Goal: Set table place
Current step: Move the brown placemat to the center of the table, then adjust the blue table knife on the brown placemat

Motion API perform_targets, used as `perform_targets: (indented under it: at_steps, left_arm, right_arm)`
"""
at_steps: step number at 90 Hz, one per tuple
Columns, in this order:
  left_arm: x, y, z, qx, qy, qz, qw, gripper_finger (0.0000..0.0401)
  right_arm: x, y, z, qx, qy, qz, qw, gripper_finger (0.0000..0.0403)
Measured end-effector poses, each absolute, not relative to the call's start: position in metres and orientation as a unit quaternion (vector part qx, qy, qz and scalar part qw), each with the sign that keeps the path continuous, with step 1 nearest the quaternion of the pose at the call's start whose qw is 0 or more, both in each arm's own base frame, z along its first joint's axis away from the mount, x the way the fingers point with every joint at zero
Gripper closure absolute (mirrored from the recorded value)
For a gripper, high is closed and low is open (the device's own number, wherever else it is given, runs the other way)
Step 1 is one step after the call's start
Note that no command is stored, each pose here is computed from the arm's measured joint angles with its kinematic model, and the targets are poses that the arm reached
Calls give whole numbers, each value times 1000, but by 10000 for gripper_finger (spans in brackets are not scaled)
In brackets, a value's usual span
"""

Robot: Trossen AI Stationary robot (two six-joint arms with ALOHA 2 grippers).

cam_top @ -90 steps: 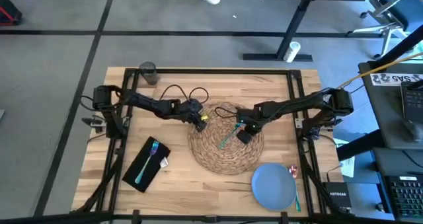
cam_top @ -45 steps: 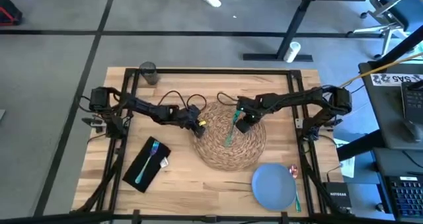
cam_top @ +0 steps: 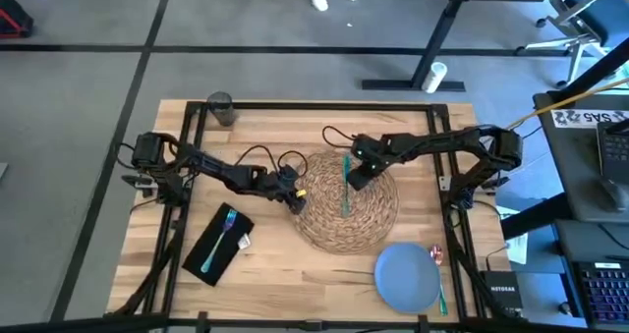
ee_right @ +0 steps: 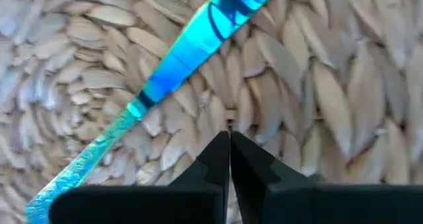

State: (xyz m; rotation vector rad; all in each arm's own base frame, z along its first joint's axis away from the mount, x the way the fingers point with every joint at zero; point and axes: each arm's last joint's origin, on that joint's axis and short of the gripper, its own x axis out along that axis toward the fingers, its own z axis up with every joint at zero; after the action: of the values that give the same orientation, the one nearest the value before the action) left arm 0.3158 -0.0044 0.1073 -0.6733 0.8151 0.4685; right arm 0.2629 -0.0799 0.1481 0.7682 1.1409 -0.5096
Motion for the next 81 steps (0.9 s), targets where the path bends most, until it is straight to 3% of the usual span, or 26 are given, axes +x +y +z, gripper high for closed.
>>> perform_targets:
  at_steps: [19, 49, 81]
  left_arm:
    - [316, -4, 107, -317, 385, 222, 838, 401]
    - [316, -4, 107, -305, 388, 217, 842, 401]
    - [316, 3, 107, -311, 387, 222, 839, 401]
  right_arm:
    - [273, -81, 162, 399, 503, -225, 733, 389]
    - [285, -74, 175, 456, 473, -241, 714, 314]
    - [294, -52, 167, 472, 460, -286, 695, 308]
